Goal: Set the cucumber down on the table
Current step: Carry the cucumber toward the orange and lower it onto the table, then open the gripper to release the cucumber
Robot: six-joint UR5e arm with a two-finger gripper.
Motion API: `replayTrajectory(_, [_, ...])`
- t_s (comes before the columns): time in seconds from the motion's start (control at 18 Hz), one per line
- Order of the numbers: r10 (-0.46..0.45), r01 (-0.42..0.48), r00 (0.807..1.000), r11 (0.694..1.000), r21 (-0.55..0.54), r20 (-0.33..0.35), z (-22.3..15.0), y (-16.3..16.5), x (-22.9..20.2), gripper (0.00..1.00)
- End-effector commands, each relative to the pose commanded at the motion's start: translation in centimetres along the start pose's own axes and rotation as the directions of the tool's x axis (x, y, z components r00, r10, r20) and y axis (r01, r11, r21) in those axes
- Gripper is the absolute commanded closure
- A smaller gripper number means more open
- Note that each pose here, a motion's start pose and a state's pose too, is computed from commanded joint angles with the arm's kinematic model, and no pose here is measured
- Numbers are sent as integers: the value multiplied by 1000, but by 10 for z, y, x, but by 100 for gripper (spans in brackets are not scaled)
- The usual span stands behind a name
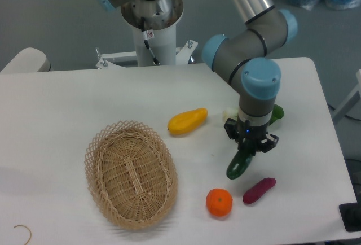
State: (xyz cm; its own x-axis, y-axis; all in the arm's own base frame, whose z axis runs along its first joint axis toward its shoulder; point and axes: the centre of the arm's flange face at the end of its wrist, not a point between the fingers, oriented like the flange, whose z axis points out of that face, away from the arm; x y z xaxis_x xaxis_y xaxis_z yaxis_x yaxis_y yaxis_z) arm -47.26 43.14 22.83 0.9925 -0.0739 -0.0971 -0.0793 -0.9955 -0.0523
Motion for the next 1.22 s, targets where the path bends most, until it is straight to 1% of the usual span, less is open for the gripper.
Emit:
replayTrajectory(0.22, [15, -15, 1000, 1000, -5, -13, 14, -2, 5, 61])
replayTrajectory(0.33, [38, -38, 999, 999, -7, -20, 20, -9, 9, 61])
replayTrajectory(0.39, [43, -43, 999, 999, -7, -21, 20, -11, 11, 57])
replayTrajectory(0.44, [46, -46, 999, 999, -6, -19, 19, -12, 10, 47])
replayTrajectory(0.5, [46, -46, 999, 999, -5, -18, 19, -12, 10, 46])
replayTrajectory(0.56, [44, -44, 999, 999, -4, -15, 18, -13, 9, 40])
replayTrajectory(0.61, [46, -46, 999, 999, -1, -8, 15, -14, 7, 28])
replayTrajectory(0.67, [44, -44, 999, 999, 1, -5, 13, -14, 6, 8])
replayTrajectory(0.72, [44, -44, 999, 999, 3, 0, 11, -15, 5, 0])
replayTrajectory(0.89, [38, -39, 998, 999, 25, 44, -15, -21, -7, 0])
replayTrajectory(0.94, [31, -34, 997, 999, 36, 69, -31, -24, -13, 0])
replayTrajectory(1.06, [36, -41, 994, 998, 53, 102, -49, -29, -19, 0])
replayTrajectory(1.22, [72, -89, 982, 992, 88, 177, -91, -55, -24, 0])
